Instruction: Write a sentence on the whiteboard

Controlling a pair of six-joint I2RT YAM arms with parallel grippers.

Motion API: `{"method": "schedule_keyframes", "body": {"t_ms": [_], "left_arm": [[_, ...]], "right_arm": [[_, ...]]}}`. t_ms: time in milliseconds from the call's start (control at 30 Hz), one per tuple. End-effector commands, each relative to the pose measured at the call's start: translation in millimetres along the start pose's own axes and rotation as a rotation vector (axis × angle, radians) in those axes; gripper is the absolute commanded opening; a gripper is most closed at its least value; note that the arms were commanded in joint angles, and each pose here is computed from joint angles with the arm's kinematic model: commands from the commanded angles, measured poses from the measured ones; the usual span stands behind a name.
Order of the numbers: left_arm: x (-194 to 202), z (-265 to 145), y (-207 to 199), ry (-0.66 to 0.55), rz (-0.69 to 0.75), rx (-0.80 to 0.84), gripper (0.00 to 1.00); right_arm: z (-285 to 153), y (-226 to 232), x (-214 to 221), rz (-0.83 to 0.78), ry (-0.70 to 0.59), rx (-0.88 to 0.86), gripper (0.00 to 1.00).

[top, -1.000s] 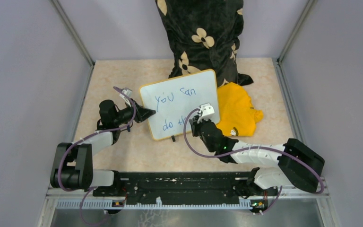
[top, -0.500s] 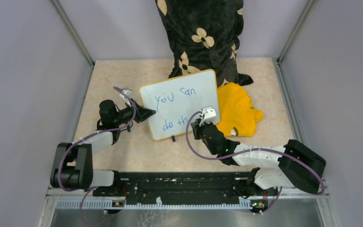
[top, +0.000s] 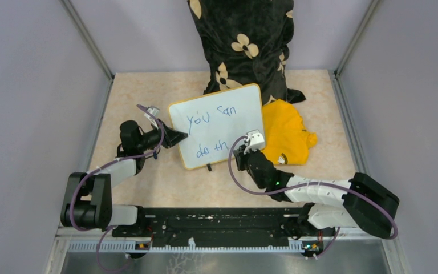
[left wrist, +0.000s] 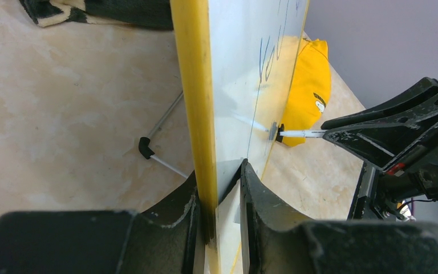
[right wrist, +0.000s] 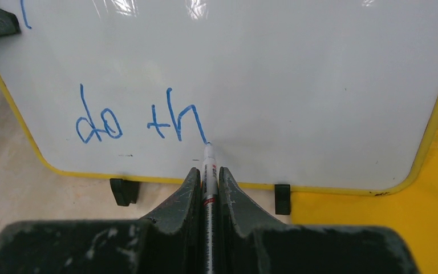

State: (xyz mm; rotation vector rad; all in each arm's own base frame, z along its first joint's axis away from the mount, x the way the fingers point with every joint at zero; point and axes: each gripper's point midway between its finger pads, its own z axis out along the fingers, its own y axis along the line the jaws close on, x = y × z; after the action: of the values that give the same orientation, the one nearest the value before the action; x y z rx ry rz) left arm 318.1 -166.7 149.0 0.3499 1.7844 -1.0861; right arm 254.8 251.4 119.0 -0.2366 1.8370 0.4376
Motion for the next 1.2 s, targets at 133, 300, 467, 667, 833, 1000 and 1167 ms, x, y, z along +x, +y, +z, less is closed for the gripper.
{"method": "schedule_keyframes", "body": {"t_ms": [133,300,467,667,833,1000,1167], "left_arm": [[8.8,1.2,24.4,0.019,0.037,-0.107,0.00],[8.3,1.1,23.8,0.018,0.039,-0.106,0.00],[8.5,1.2,23.7,0.019,0.039,-0.105,0.00],[8.3,1.2,24.1,0.018,0.039,-0.107,0.00],[9.1,1.2,24.6,0.020,0.037,-0.106,0.00],[9.5,1.2,24.8,0.021,0.036,-0.107,0.00],[9.8,1.2,25.1,0.022,0.034,-0.108,0.00]], "right_arm": [[-5.1,1.0,-53.7,0.051,-0.132,0.013,0.00],[0.5,3.6,-59.4,0.045,-0.141,0.015,0.00],[5.5,7.2,-59.4,0.047,-0.139,0.010,0.00],[9.7,8.9,-59.8,0.042,-0.138,0.011,0.00],[12.3,7.1,-58.1,0.040,-0.135,0.016,0.00],[14.7,6.8,-55.9,0.040,-0.130,0.016,0.00],[16.0,6.0,-52.0,0.037,-0.121,0.017,0.00]]}}
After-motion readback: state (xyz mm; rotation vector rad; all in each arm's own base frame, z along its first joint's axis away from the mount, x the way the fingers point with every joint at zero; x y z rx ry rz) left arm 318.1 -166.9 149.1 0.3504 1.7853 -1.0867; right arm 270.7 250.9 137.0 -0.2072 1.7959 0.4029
